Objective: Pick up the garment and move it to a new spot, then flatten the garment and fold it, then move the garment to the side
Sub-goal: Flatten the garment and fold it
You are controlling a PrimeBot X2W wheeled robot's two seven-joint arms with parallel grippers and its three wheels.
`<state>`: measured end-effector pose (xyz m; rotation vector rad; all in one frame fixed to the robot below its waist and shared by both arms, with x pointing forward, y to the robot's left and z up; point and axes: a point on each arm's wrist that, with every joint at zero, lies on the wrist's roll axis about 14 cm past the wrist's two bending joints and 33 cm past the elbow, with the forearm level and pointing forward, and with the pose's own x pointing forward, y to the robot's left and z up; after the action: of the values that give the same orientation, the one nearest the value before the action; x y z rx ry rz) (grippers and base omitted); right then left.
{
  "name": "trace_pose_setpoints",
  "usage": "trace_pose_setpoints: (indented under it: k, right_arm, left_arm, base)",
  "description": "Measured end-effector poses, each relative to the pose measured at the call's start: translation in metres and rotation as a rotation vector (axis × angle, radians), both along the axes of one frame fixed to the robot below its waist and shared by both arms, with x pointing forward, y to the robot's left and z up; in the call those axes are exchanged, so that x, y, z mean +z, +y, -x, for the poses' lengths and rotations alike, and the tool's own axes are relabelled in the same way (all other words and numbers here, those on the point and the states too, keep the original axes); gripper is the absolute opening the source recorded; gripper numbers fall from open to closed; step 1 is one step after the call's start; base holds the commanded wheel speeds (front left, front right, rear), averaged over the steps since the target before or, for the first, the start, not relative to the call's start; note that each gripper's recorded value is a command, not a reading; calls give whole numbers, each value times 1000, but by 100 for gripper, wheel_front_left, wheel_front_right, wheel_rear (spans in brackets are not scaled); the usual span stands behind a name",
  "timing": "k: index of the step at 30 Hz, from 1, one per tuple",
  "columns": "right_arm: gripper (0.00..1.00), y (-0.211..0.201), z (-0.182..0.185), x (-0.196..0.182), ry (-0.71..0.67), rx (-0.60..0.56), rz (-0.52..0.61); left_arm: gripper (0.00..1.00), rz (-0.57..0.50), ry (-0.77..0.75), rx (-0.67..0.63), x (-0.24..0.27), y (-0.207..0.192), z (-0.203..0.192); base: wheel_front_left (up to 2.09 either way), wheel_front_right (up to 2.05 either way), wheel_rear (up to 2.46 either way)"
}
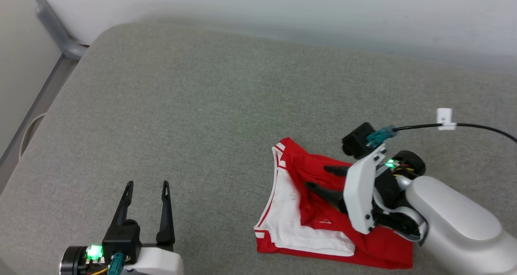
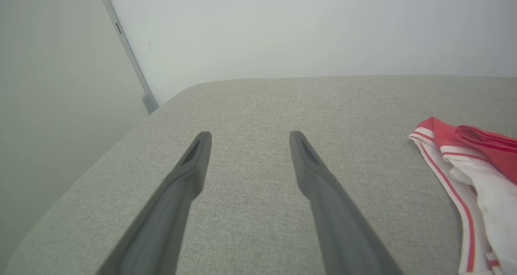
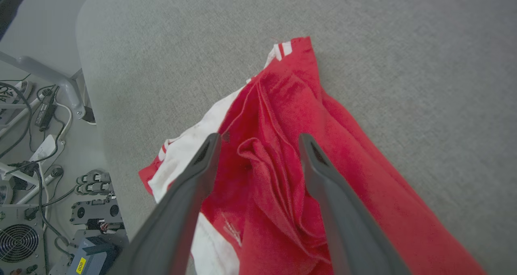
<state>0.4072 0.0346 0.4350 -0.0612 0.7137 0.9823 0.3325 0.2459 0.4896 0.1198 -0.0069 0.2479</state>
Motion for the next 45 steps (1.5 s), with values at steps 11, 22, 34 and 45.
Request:
trace_pose_setpoints:
  k: [11, 22, 34, 45]
  right_arm:
    - [100, -85, -38, 83, -401, -272, -168]
    - [100, -175, -27, 129, -774, -634, -268]
    - [100, -206, 28, 130, -891, -839, -268]
    - [100, -214, 57, 108, -832, -924, -248]
  left_arm:
    - [100, -15, -27, -59, 7, -15, 3]
    - [100, -29, -60, -115, 17, -29, 3]
    - [100, -32, -86, -152, 24, -39, 5]
    - [100, -19, -95, -173, 27, -45, 7]
  base:
    - [0, 0, 0]
    - [0, 0, 0]
    - [0, 0, 0]
    - [0, 0, 0]
